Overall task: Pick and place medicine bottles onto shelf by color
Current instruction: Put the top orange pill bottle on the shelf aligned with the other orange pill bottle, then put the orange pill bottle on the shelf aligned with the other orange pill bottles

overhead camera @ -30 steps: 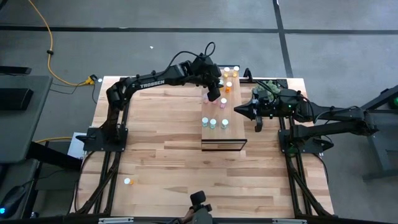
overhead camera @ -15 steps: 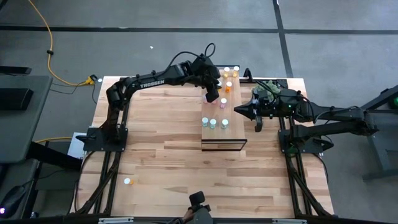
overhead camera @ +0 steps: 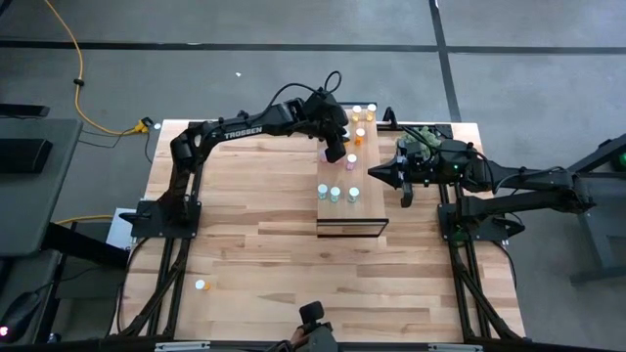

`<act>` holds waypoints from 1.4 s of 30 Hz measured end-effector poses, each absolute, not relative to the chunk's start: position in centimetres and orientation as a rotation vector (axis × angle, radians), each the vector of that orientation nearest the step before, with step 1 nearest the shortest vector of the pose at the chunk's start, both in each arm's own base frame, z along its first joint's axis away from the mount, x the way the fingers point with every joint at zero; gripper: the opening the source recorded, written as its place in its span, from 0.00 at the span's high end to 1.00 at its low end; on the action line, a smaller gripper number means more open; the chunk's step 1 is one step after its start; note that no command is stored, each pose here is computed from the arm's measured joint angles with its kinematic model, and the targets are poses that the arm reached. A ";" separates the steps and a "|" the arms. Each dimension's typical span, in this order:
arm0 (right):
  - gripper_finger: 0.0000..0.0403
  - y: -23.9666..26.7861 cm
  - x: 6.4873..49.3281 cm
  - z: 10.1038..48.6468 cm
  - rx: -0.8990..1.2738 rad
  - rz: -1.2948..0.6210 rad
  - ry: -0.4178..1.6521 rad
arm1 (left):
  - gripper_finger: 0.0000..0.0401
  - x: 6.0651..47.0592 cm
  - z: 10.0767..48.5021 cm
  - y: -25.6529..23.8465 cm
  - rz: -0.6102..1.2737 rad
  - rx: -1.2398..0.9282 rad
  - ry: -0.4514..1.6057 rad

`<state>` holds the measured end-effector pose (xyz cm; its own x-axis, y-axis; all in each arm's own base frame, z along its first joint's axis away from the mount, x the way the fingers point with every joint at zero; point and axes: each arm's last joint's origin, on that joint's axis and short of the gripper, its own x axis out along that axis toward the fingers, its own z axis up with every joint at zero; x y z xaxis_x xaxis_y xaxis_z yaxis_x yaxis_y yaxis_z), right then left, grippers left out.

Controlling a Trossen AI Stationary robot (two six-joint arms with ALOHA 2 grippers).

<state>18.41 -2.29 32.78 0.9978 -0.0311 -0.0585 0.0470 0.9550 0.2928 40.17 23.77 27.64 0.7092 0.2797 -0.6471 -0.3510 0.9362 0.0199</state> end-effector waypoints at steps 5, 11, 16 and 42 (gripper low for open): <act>1.00 -2.3 18.4 32.8 0.314 -0.039 0.054 | 0.75 40.5 27.6 23.7 0.355 -0.096 0.683; 1.00 -2.3 18.4 32.8 0.315 -0.039 0.054 | 0.74 40.6 27.8 23.6 0.361 -0.090 0.675; 1.00 -2.3 18.4 32.8 0.317 -0.036 0.054 | 0.68 40.6 27.8 23.7 0.366 -0.090 0.675; 1.00 -2.3 18.4 32.8 0.297 -0.037 0.054 | 0.37 39.7 35.7 23.2 0.351 -0.115 0.609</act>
<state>18.41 -2.29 32.78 0.9979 -0.0283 -0.0586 0.0442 0.9556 0.2914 39.68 23.24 35.75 0.7632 0.2881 -0.5783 -0.3554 0.9347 -0.0034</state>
